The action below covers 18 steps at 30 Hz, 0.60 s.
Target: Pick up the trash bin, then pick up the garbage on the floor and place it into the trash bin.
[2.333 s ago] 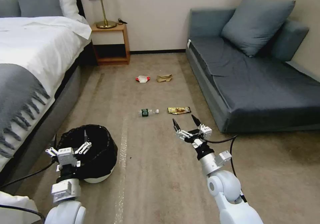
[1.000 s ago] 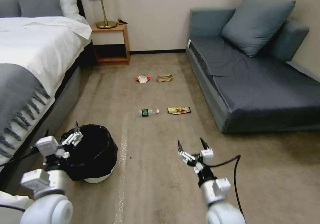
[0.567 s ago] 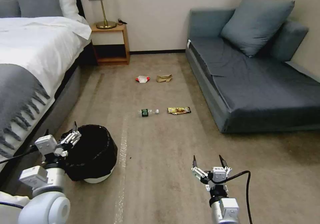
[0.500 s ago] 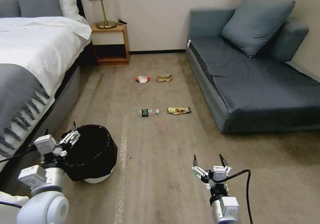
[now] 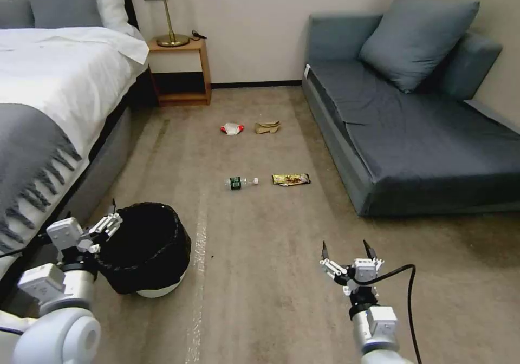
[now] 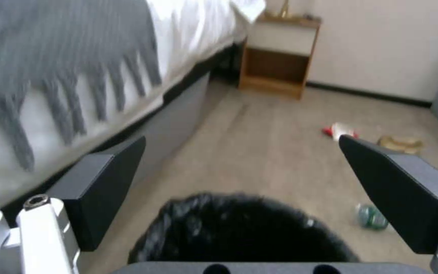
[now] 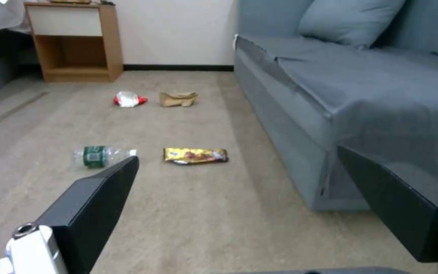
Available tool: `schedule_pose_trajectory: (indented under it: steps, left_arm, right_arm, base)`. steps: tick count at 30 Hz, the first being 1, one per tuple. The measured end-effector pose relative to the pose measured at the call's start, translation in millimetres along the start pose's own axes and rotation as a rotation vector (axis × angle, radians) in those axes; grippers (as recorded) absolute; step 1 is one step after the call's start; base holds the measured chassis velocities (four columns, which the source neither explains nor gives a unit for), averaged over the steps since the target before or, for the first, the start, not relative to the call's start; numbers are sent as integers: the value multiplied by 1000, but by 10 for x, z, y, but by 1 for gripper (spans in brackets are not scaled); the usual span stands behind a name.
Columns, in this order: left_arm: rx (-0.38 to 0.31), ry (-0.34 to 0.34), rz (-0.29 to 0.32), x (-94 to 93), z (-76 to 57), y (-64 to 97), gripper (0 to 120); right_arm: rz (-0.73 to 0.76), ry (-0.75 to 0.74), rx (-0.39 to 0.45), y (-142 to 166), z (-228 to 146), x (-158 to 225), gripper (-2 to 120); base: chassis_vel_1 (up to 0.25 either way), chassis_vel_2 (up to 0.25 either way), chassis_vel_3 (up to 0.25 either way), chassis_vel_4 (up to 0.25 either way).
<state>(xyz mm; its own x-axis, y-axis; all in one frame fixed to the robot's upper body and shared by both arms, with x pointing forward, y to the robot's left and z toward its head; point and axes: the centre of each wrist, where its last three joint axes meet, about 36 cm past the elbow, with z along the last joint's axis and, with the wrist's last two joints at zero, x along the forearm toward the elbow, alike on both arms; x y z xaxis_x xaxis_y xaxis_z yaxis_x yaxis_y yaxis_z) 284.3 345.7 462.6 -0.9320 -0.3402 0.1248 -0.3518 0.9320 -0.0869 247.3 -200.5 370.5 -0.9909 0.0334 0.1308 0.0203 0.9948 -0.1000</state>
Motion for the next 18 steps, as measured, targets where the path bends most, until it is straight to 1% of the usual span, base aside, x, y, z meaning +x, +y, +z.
schedule_pose_trajectory:
  steps: [3,5,9,10,12,13,15,17,18]
  left_arm:
    - [11,62,-25,-73,35,71,96]
    - [10,75,-35,-101,53,95,96]
    - [11,152,-96,-269,203,241,95]
    - [11,152,-96,-269,203,241,95]
    - [13,180,-122,-352,290,312,94]
    - [13,180,-122,-352,290,312,94]
    - [25,204,-134,-402,333,343,94]
    - [39,216,-134,-419,341,342,94]
    - [61,234,-134,-438,345,331,94]
  right_arm:
    - [7,-2,5,-64,9,-33,100]
    - [7,-3,5,-74,10,-41,100]
    - [10,-11,7,-117,2,-87,100]
    - [10,-11,7,-117,2,-87,100]
    - [11,-15,9,-143,-5,-106,100]
    - [11,-15,9,-143,-5,-106,100]
    - [12,-16,14,-169,-6,-117,100]
    - [13,-16,15,-179,-4,-122,100]
    - [14,-17,16,-187,-4,-129,100]
  base:
    - [0,0,0,0]
    - [0,0,0,0]
    - [0,0,0,0]
    - [0,0,0,0]
    - [0,0,0,0]
    - [0,0,0,0]
    - [0,0,0,0]
    - [0,0,0,0]
    - [0,0,0,0]
